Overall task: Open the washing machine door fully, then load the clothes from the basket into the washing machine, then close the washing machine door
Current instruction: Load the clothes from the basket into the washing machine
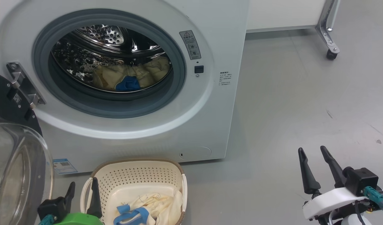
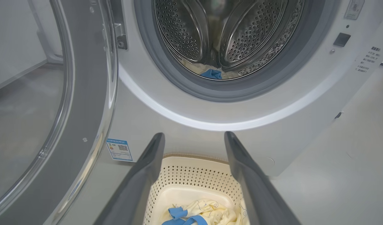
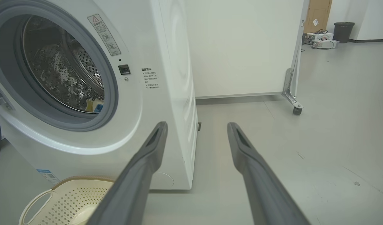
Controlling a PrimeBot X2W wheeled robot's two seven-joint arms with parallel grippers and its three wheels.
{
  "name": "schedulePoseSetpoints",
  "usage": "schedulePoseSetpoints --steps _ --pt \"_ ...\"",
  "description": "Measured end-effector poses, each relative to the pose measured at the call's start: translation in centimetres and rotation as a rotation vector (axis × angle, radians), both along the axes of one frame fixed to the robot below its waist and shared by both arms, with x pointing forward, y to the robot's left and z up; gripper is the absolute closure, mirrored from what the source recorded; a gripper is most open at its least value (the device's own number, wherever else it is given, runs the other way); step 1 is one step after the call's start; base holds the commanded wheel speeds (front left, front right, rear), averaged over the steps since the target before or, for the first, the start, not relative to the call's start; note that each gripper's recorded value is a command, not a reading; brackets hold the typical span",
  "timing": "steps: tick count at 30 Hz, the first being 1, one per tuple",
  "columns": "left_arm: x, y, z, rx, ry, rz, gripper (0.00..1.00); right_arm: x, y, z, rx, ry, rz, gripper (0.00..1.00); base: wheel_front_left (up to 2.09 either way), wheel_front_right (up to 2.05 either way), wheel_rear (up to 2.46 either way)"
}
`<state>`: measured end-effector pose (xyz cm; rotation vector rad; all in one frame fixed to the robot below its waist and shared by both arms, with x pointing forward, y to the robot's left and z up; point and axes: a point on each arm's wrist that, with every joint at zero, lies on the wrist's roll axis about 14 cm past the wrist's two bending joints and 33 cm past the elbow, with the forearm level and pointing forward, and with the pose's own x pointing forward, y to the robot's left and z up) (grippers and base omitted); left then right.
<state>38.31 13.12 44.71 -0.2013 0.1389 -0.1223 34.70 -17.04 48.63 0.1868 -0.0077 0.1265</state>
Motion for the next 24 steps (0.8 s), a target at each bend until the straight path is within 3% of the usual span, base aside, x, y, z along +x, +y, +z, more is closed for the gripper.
schedulePoseSetpoints --steps 24 --pt "-2.0 0.9 0.4 -0.022 -0.016 0.043 0.00 0.1 0.9 0.4 -0.004 -0.013 0.031 0.00 0.00 0.00 0.00"
